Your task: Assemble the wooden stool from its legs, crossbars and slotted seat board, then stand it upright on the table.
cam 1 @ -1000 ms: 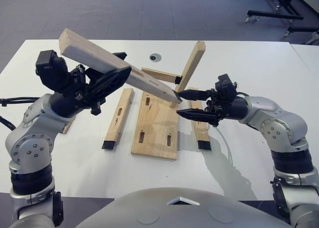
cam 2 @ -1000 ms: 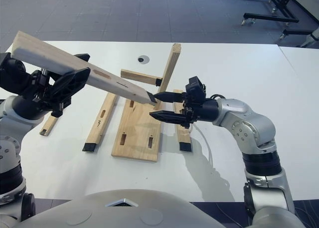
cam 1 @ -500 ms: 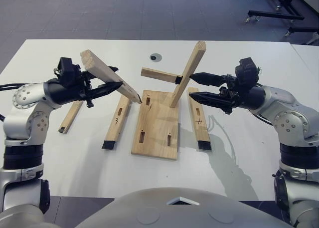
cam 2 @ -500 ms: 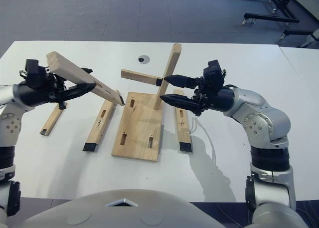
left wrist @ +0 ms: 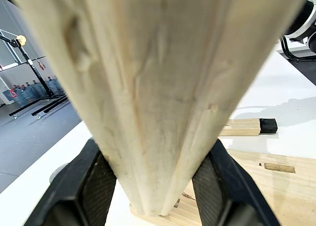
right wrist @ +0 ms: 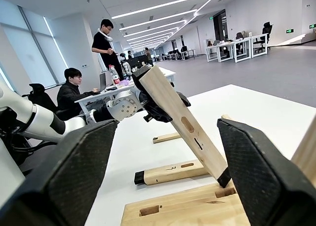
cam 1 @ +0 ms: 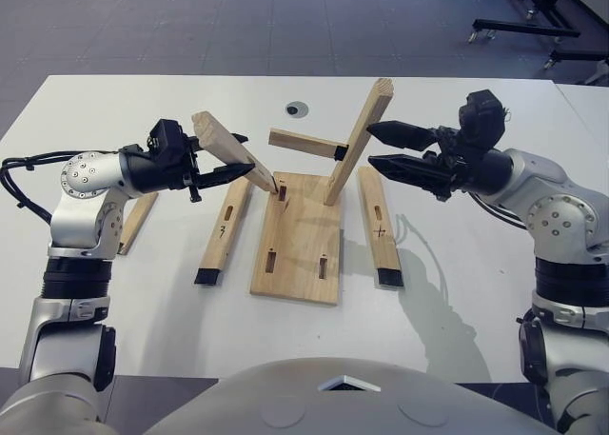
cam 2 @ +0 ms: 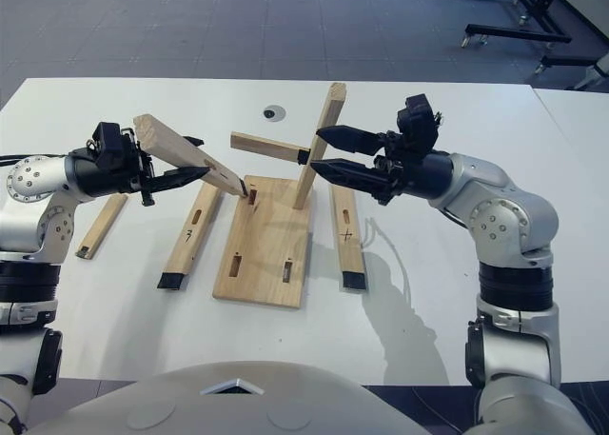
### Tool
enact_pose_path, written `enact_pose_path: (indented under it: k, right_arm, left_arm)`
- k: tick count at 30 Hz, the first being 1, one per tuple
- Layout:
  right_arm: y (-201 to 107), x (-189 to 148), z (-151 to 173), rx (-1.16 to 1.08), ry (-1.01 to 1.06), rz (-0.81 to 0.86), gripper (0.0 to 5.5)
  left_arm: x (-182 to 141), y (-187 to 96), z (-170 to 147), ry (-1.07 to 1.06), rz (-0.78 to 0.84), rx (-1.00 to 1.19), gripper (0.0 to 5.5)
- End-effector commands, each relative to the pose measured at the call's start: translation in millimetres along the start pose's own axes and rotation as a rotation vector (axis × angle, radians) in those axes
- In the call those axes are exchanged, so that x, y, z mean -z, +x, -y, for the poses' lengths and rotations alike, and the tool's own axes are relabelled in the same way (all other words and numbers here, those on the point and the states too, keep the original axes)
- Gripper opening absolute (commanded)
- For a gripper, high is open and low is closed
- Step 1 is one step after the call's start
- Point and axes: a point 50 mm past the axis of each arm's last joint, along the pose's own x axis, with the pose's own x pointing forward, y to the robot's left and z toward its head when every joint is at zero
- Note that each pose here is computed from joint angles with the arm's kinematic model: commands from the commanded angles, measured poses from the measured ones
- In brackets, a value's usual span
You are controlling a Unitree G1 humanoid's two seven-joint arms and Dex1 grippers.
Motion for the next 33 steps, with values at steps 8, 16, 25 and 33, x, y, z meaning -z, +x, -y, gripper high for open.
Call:
enact_pose_path:
  k: [8, 16, 25, 33]
  right_arm:
    - [3.8, 2.1, 3.5, -0.005, -0.02, -0.057, 3.74]
    - [8.5, 7.9, 0.7, -0.011, -0.035, -0.079, 3.74]
    - [8.0, -0.8, 1.9, -0.011, -0.054, -0.045, 3.74]
    - [8.7, 0.2, 1.4, -0.012, -0.053, -0.036, 3.74]
  left_arm:
    - [-7.1, 9.0, 2.0, 0.024, 0.043, 0.054, 2.02]
    - [-8.3, 6.0, -1.4, -0.008, 0.033, 0.102, 2.02]
    - [-3.3, 0.3, -2.7, -0.052, -0.021, 0.168, 2.02]
    - [-1.9, 1.1, -16.4, 0.033, -0.063, 0.117, 2.02]
